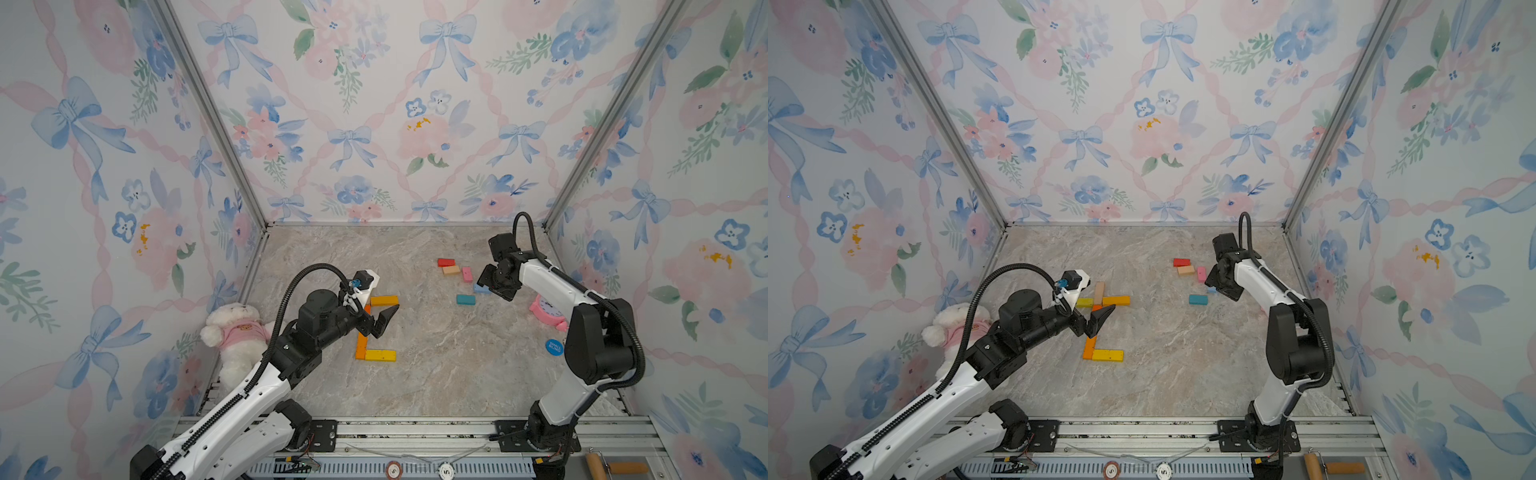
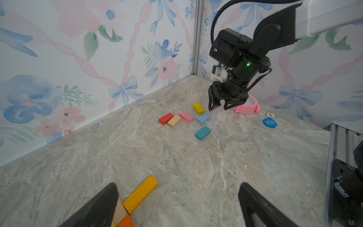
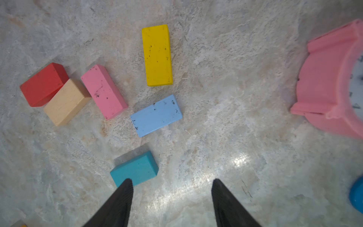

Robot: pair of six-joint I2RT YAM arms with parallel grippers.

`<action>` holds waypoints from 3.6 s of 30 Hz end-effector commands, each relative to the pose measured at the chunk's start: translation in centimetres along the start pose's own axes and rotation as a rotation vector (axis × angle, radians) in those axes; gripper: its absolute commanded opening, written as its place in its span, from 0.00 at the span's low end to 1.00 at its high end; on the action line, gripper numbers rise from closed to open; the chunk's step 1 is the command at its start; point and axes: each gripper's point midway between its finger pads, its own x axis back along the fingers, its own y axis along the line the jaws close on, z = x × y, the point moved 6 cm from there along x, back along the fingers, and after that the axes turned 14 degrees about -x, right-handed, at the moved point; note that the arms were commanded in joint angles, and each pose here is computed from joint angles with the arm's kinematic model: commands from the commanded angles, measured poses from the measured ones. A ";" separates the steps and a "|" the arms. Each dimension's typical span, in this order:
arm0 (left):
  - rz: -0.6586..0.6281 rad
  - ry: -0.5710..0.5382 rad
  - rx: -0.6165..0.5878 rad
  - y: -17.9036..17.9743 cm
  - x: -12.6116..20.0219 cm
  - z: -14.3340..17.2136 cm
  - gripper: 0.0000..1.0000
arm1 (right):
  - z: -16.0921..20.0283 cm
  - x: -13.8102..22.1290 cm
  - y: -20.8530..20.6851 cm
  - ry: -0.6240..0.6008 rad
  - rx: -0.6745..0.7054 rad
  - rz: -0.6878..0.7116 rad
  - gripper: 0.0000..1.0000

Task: Assemble the letter t with building blocks
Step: Pick up the building block from the center of the board.

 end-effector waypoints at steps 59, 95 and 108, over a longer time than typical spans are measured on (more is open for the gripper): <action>0.059 -0.101 -0.034 -0.9 0.9 -0.6 0.98 | -1.7 -8.1 1.4 0.035 -0.248 0.085 0.64; 0.053 -0.108 -0.053 -1.1 1.2 -0.6 0.98 | -0.4 -1.6 1.9 -0.116 0.175 0.046 0.17; -0.029 -0.131 -0.071 -0.3 2.1 -0.7 0.98 | 6.8 2.3 7.7 -0.040 0.583 -0.024 0.17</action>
